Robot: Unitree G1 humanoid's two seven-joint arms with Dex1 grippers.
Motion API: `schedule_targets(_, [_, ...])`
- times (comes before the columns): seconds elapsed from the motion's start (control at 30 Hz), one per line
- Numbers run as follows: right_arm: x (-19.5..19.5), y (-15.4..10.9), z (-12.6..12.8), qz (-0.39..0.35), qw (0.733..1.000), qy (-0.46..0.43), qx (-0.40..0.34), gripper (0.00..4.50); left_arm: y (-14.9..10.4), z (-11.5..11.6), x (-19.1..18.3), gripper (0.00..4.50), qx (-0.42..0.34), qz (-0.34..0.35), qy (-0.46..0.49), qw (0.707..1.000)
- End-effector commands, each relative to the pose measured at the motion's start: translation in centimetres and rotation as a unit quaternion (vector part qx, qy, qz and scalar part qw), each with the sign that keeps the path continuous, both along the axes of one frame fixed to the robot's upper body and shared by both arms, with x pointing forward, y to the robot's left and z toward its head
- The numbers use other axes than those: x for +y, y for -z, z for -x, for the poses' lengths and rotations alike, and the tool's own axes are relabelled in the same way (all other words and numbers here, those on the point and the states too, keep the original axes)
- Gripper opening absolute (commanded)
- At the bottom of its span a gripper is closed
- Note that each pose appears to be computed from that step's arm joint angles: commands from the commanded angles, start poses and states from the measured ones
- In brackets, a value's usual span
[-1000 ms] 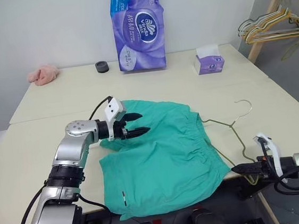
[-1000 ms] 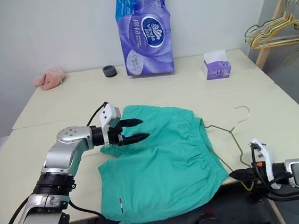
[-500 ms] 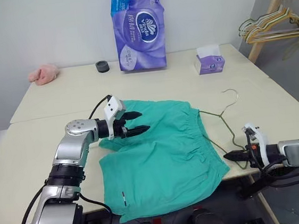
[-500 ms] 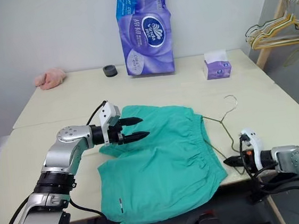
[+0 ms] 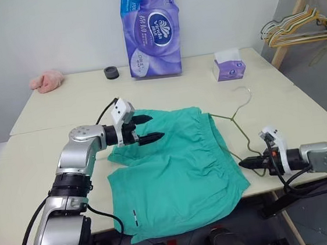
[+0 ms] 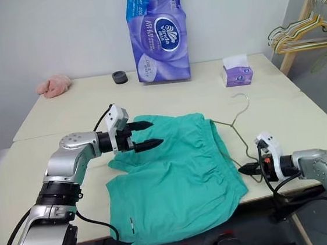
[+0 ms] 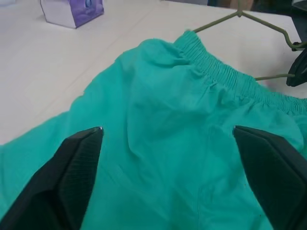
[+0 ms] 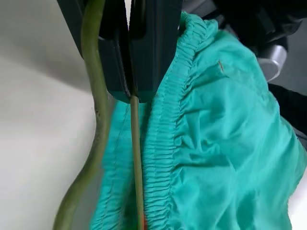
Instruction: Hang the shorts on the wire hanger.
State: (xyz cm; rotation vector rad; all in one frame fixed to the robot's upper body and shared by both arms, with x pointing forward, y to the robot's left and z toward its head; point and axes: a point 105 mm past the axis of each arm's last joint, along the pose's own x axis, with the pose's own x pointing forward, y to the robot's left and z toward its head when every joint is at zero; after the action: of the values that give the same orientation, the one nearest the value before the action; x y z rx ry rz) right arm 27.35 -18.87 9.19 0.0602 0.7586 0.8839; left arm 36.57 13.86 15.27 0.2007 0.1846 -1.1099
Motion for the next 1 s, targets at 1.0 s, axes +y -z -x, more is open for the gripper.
schedule_targets(1.0, [6.0, -6.5, 1.1, 0.156, 0.928, -0.217, -0.260, 0.00, -0.9, 1.6, -2.3, 4.45, -0.044, -0.176, 0.263, 0.948])
